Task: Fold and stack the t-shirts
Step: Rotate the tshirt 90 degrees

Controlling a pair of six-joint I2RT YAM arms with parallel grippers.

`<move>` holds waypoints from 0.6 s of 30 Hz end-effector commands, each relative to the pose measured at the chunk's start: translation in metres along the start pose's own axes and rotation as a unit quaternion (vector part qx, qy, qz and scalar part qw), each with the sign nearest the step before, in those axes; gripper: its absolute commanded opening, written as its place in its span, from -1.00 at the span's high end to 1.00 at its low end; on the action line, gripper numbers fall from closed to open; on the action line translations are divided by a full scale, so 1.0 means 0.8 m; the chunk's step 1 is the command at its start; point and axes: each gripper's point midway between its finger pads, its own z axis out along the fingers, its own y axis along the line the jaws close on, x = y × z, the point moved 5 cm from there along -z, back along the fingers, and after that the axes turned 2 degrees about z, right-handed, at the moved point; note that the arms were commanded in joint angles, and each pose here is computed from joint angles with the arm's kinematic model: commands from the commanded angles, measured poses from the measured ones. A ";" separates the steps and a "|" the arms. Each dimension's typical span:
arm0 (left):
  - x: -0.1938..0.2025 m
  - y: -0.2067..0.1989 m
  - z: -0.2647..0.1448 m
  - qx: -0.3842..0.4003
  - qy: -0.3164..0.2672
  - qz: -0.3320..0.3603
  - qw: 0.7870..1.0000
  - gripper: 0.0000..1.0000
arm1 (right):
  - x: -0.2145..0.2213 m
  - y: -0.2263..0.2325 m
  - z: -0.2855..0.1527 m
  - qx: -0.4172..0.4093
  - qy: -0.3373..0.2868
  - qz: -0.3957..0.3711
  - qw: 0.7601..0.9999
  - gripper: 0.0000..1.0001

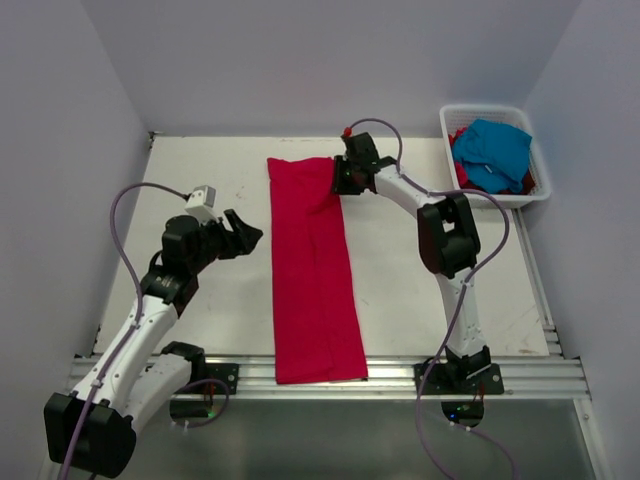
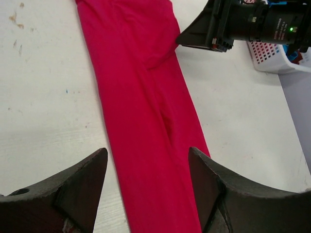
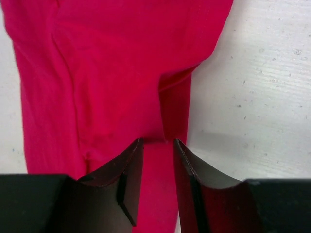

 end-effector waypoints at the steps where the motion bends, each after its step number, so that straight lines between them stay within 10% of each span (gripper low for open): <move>1: 0.006 0.003 -0.006 -0.006 0.005 0.012 1.000 -0.42 | -0.008 0.010 0.010 -0.043 0.006 -0.009 0.999 0.31; 18: 0.009 0.003 -0.004 -0.005 0.012 0.004 1.000 -0.40 | 0.017 -0.014 0.033 -0.057 0.029 -0.013 0.998 0.59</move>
